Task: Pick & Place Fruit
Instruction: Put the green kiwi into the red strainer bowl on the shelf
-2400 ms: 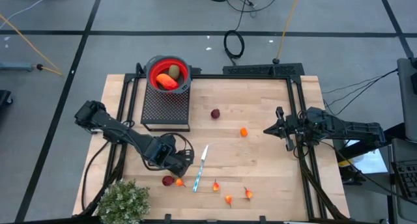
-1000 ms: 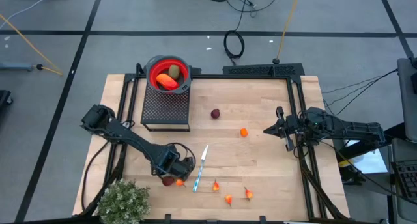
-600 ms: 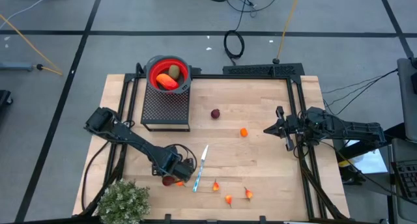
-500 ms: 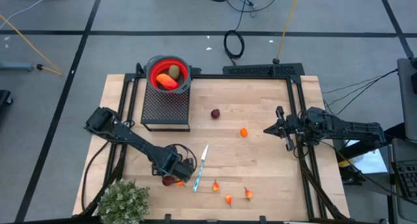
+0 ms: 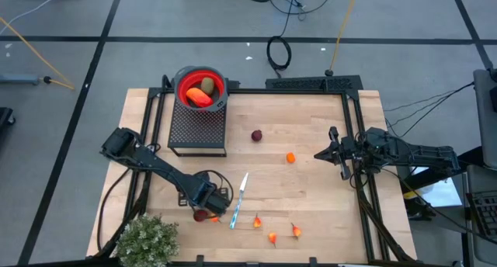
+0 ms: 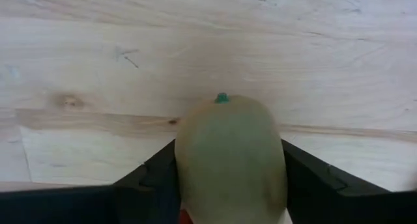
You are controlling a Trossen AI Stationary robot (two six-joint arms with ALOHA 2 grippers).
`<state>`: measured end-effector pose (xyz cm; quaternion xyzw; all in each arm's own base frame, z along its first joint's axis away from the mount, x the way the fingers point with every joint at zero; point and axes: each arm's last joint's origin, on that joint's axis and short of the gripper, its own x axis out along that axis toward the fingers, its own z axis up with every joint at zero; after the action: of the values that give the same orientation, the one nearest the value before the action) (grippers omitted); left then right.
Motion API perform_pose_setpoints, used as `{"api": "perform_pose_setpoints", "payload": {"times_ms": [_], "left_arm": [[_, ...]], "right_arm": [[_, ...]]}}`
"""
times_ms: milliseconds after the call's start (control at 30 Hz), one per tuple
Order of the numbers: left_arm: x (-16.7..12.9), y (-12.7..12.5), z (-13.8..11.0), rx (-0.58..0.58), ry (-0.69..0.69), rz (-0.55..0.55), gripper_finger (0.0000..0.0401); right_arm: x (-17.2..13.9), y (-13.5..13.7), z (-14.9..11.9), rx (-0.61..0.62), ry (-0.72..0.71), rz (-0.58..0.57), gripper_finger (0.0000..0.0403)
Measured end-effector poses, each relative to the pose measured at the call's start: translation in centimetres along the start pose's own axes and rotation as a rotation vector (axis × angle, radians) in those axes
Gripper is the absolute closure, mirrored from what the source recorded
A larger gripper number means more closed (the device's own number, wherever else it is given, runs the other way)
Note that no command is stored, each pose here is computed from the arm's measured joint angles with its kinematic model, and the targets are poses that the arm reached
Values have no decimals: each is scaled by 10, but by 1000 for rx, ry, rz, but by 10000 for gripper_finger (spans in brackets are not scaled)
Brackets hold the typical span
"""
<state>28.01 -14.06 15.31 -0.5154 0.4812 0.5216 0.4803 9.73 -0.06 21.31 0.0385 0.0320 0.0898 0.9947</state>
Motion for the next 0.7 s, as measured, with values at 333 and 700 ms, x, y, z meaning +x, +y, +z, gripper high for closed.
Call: {"api": "perform_pose_setpoints", "payload": {"times_ms": [333,700], "left_arm": [[-21,7,5,61,8,-25,196],[-92,17,20,304,-279,-498,199]], "right_arm": [[0,0,0,0,0,0,403],[0,0,0,0,-1,-2,403]]}}
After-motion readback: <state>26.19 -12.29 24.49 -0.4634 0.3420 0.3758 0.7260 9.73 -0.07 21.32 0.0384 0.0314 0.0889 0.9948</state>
